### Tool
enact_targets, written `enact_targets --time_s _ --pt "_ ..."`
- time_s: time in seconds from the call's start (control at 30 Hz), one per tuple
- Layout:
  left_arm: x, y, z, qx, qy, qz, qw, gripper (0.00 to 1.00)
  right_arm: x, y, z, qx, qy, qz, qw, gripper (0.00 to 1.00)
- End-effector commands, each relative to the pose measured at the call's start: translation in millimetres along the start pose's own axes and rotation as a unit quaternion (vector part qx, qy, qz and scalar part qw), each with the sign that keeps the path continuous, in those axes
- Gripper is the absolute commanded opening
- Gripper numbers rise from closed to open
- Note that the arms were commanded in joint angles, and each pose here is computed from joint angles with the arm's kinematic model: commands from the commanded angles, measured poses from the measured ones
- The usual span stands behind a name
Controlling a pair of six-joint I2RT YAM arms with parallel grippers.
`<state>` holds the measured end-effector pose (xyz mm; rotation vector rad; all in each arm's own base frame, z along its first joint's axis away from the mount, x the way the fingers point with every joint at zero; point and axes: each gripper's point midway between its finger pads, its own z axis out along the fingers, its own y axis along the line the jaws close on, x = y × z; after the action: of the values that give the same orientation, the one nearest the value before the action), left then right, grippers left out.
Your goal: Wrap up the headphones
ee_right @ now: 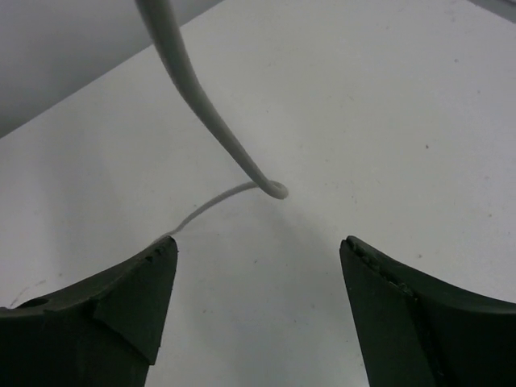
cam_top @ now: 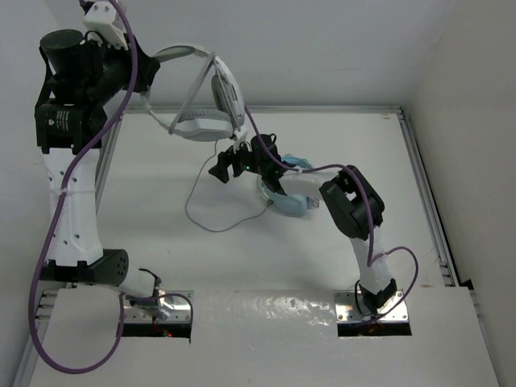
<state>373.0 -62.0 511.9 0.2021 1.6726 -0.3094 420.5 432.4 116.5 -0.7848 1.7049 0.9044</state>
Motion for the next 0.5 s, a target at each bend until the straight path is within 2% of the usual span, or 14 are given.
enact_targets --time_s 0.0,0.03,0.07,0.17,0.33,0.37,0.4,0.47 --pt "-57.3 -6.4 -15.0 -0.003 -0.095 -0.018 0.995 0.00 -15.6 -2.1 7.1 0.012 -0.051 -0.010 0.999 0.83" --pt "-59.0 -6.6 -15.7 -0.003 -0.097 -0.019 0.995 0.00 -19.1 0.0 8.4 0.006 -0.058 -0.004 0.998 0.85" --pt "-61.9 -5.0 -16.4 -0.008 -0.102 -0.021 0.995 0.00 -19.5 5.9 11.3 -0.006 -0.063 0.017 0.998 0.91" --pt "-61.5 3.4 -12.3 -0.025 -0.103 -0.032 0.994 0.00 -28.1 24.2 16.4 -0.033 -0.095 0.029 0.995 0.97" --pt "-54.3 20.9 -2.7 -0.036 -0.098 -0.074 0.992 0.00 -2.4 -6.9 46.5 0.079 -0.089 0.088 0.989 0.95" --pt "-53.8 22.9 -0.6 -0.032 -0.098 -0.078 0.992 0.00 -13.7 -8.3 54.8 0.082 -0.103 0.106 0.986 0.94" --pt "-53.1 23.0 0.8 -0.029 -0.097 -0.087 0.991 0.00 8.3 -15.5 64.3 0.091 -0.084 0.119 0.985 0.93" --pt "-52.8 23.8 2.3 -0.022 -0.096 -0.093 0.991 0.00 13.9 -21.2 77.2 0.111 -0.086 0.148 0.979 0.89"
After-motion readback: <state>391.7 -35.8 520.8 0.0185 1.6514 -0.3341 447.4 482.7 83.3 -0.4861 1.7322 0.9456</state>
